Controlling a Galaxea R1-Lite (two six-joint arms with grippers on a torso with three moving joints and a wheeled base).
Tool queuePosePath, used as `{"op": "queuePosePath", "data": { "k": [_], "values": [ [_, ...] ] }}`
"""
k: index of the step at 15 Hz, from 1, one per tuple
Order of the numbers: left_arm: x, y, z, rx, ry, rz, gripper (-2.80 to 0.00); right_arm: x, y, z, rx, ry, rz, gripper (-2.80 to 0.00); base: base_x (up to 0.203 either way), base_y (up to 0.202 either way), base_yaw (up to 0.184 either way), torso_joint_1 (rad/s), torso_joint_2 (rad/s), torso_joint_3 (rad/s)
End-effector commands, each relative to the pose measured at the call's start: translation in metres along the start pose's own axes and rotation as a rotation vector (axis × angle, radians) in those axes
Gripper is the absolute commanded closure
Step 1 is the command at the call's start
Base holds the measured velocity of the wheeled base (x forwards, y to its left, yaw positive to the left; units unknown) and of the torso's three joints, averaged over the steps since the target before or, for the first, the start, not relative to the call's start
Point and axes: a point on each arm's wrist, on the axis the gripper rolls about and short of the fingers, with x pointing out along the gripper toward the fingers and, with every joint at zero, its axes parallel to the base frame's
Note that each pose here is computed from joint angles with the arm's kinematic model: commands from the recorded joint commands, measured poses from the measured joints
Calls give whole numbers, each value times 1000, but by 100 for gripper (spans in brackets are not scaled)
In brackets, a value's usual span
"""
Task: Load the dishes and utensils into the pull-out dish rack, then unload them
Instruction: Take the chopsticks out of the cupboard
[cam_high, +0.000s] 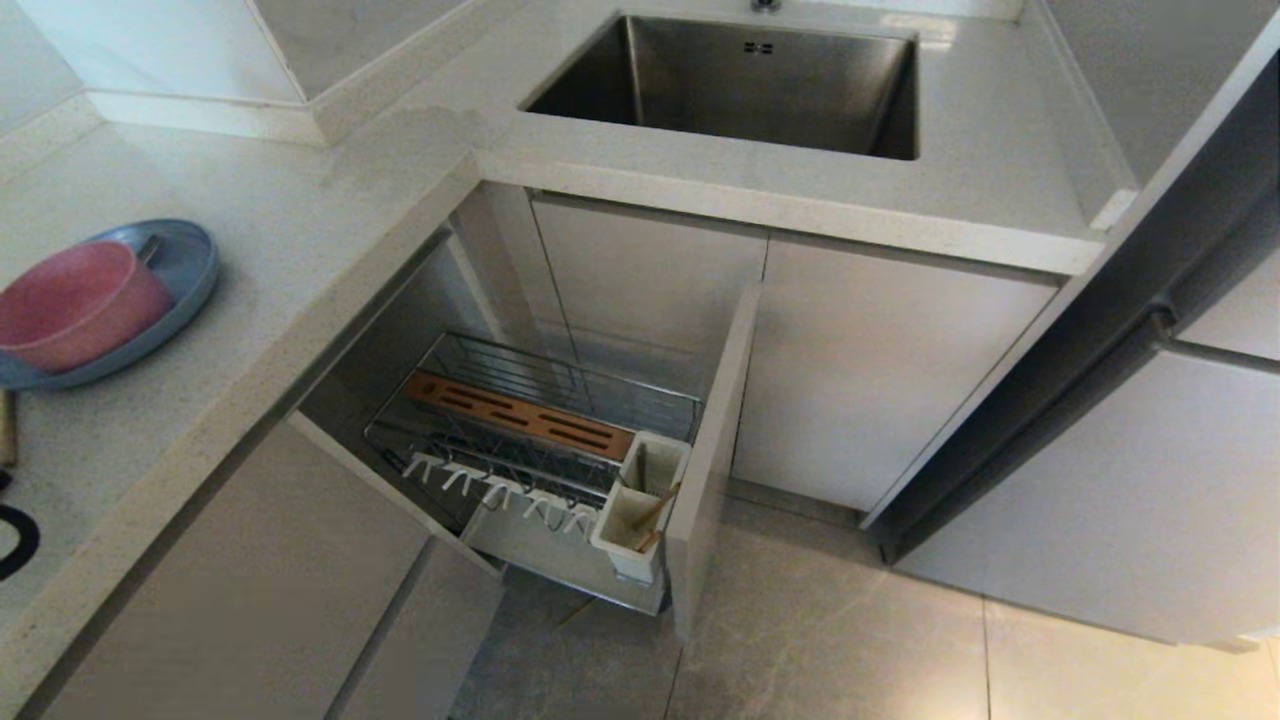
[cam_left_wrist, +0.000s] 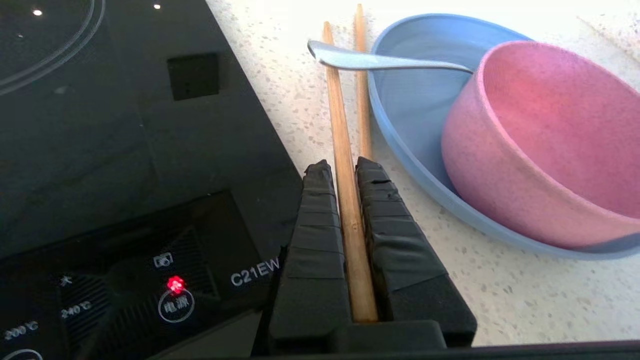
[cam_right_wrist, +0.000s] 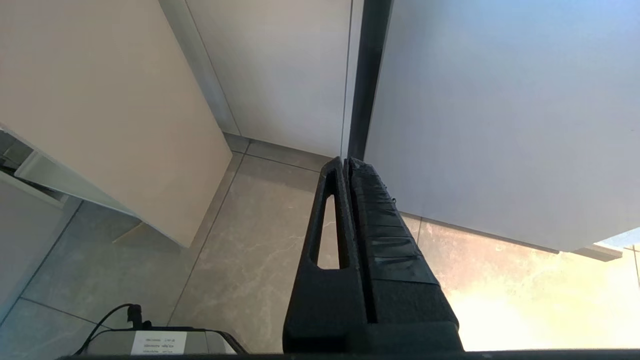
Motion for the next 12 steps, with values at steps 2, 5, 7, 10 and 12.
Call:
{"op": "queuePosePath", "data": {
  "k": [2,5,7,10,12],
  "values": [
    [-1,0,0,-4,-1,-4,0,1,0,-2,0,8,0,0,0,0,0,0,0,0],
    [-2,-1,-2,5,8,-10,0,1,0,-2,0,7,-1,0,0,0,0,0,0,0],
    [-3,0,-4,30,17,-9,-280,1,0,-2,0,7,0,0,0,0,0,0,0,0],
    [-6,0,0,28,-5,-10,-280,1,0,-2,0,7,0,0,0,0,0,0,0,0],
    [-8,3,6,30,-33,4,-280,1,0,-2,0,9,0,0,0,0,0,0,0,0]
  ]
}}
